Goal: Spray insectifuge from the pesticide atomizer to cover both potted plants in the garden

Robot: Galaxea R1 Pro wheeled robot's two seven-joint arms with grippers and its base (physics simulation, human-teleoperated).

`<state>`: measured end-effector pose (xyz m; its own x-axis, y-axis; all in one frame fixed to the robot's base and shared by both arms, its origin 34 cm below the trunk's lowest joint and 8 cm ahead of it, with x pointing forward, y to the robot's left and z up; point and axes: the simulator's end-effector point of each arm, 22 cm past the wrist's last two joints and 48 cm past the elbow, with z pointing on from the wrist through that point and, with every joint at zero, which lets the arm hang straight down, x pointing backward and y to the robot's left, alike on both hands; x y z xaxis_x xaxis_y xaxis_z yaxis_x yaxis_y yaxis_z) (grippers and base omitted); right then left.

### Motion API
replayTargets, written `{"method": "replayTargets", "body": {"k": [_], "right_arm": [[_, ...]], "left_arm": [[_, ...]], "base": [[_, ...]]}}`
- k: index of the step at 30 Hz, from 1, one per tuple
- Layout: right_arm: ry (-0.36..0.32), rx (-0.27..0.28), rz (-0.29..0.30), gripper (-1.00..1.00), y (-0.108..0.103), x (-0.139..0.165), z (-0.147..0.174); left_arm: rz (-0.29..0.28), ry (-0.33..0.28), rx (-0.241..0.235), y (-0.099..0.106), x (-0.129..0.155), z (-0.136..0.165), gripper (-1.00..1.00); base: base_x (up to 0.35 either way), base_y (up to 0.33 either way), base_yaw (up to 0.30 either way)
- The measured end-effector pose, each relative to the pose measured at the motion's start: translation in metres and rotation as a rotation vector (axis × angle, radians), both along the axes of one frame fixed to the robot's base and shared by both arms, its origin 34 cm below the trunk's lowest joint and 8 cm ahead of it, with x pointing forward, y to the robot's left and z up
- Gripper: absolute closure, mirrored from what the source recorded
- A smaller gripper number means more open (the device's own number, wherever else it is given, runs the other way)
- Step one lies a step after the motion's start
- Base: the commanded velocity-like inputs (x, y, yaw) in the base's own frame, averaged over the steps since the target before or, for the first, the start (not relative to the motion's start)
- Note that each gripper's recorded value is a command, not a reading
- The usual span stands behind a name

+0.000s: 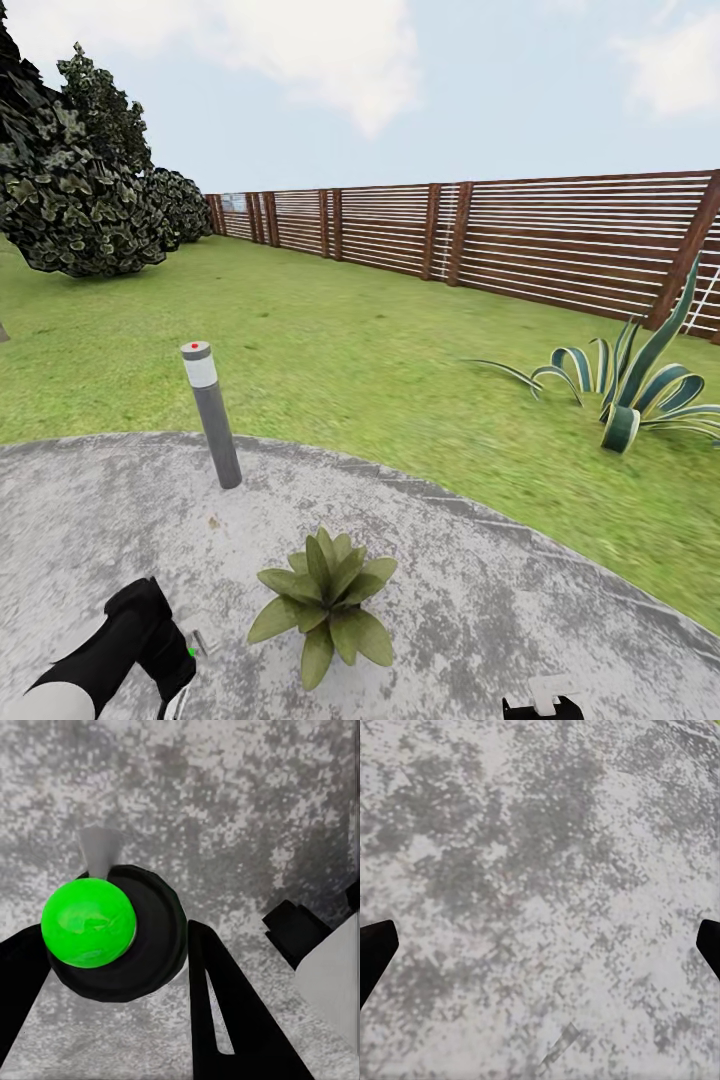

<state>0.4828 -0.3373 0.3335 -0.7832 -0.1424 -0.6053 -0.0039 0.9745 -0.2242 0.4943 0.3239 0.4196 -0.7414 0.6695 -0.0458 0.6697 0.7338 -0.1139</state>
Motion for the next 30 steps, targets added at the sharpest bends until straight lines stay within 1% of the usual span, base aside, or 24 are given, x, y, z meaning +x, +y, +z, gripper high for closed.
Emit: {"method": "replayTargets", "body": {"k": [2,4,5,8,10,12,14,16,17,19,22,25,27,30], "right_arm": [[0.000,0.000,0.000,-1.00,0.000,0.000,0.000],[0.000,0.000,0.000,-1.00,0.000,0.000,0.000],[0.000,0.000,0.000,-1.00,0.000,0.000,0.000],[0.000,0.000,0.000,-1.00,0.000,0.000,0.000],[0.000,0.000,0.000,-1.00,0.000,0.000,0.000],[0.000,0.000,0.000,-1.00,0.000,0.000,0.000],[0.000,0.000,0.000,-1.00,0.000,0.000,0.000],[0.001,0.000,0.000,-1.00,0.000,0.000,0.000],[0.001,0.001,0.000,-1.00,0.001,0.000,0.000],[0.000,0.002,-0.001,-1.00,0.001,0.000,0.000],[-0.001,0.003,-0.002,-1.00,0.002,0.001,0.000],[-0.001,0.004,-0.002,-1.00,0.002,0.001,0.000],[-0.002,0.004,-0.002,-1.00,0.003,0.001,0.000],[-0.002,0.004,-0.002,-1.00,0.003,0.001,0.000]], "left_arm": [[0.002,-0.001,-0.008,-0.004,0.000,0.000,1.00],[0.002,-0.003,-0.032,-0.017,0.002,0.000,1.00],[0.000,-0.003,-0.043,-0.024,0.002,0.000,1.00],[-0.016,-0.001,-0.086,-0.058,0.002,-0.002,1.00],[-0.020,-0.003,-0.095,-0.064,0.003,-0.002,1.00],[-0.018,-0.003,-0.093,-0.062,0.003,-0.002,1.00],[-0.012,-0.004,-0.083,-0.053,0.003,-0.002,1.00],[0.003,-0.008,-0.063,-0.037,0.004,-0.001,1.00],[0.016,-0.011,-0.049,-0.023,0.004,0.000,1.00],[0.047,-0.019,-0.042,-0.010,0.006,0.002,1.00],[0.057,-0.021,-0.038,-0.006,0.006,0.002,1.00],[0.056,-0.020,-0.036,-0.007,0.005,0.001,1.00],[0.054,-0.010,-0.035,-0.008,0.001,-0.003,1.00],[0.056,0.013,-0.014,-0.005,-0.011,-0.014,1.00]], "base": [[0.000,0.000,0.000],[0.000,0.000,0.000],[0.000,0.000,0.000],[0.000,0.000,0.000],[0.000,0.000,0.000],[0.000,0.000,0.000],[0.000,0.000,0.000],[0.051,0.053,0.000],[0.131,0.172,0.000],[0.160,0.212,0.000],[0.083,0.102,0.000],[0.019,0.024,0.000],[0.006,0.007,0.000],[0.002,0.002,0.000]]}}
